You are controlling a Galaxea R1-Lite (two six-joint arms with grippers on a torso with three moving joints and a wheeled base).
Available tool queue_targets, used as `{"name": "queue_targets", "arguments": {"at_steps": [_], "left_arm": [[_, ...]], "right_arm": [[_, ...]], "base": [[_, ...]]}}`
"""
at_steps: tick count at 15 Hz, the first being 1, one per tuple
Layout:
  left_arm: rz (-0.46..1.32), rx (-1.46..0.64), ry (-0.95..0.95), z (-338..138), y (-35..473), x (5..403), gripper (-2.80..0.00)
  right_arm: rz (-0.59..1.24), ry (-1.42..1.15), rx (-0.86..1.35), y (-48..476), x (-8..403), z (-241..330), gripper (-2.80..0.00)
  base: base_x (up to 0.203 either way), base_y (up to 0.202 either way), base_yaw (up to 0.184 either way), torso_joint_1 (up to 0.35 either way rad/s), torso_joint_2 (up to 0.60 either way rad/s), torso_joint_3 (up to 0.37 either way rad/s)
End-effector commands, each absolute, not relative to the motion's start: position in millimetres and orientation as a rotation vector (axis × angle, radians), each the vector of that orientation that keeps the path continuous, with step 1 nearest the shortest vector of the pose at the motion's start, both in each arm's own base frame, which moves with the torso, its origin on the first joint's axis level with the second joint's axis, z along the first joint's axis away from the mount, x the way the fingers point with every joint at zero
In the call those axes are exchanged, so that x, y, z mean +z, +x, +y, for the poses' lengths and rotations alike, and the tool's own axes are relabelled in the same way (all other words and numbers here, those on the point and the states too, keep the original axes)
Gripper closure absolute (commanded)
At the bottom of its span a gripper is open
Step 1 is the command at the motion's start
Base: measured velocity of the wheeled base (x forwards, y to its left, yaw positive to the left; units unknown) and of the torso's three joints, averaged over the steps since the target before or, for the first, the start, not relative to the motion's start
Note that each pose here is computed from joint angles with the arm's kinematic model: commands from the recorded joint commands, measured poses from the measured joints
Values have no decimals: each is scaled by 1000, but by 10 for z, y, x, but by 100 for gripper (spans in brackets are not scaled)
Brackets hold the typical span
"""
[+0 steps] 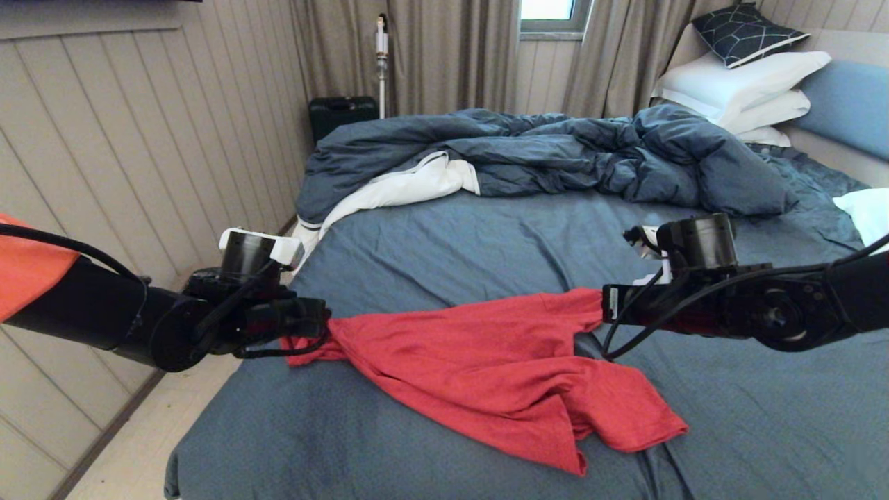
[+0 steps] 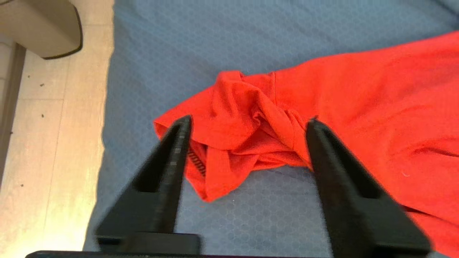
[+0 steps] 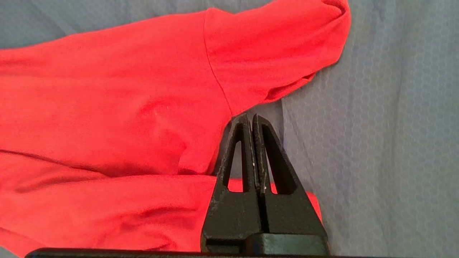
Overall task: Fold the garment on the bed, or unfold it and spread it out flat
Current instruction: Unford the red T-shirt
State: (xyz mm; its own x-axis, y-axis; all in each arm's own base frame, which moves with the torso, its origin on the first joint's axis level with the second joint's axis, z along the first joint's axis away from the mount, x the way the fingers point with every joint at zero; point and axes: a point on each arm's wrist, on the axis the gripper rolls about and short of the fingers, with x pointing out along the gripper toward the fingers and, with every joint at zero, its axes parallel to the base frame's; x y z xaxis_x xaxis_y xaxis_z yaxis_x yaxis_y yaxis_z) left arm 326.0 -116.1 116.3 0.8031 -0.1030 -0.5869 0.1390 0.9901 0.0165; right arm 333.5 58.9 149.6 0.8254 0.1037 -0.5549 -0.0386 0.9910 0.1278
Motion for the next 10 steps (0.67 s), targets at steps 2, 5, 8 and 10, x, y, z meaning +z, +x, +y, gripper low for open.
{"name": "queue_targets", "arguments": {"at_steps": [2,5,8,10], "left_arm": [[658,-149,74,-1186,3094,1130,-280],[774,-283,174,-1552,2654,810,-280],[784,-367,189,-1888,2371,742,-280],[790,-413,203,-2114,2324,684,-280]], "right_arm": [[605,113,82,3344,1482,606,0],[642,98,124,3315,1410,767,0],[674,97,117,3366,1429,774,0],[674,100,109,3409,1446,761,0]], "base": [[0,0,0,0,0,0],[0,0,0,0,0,0],[0,0,0,0,0,0],[0,0,0,0,0,0]]}}
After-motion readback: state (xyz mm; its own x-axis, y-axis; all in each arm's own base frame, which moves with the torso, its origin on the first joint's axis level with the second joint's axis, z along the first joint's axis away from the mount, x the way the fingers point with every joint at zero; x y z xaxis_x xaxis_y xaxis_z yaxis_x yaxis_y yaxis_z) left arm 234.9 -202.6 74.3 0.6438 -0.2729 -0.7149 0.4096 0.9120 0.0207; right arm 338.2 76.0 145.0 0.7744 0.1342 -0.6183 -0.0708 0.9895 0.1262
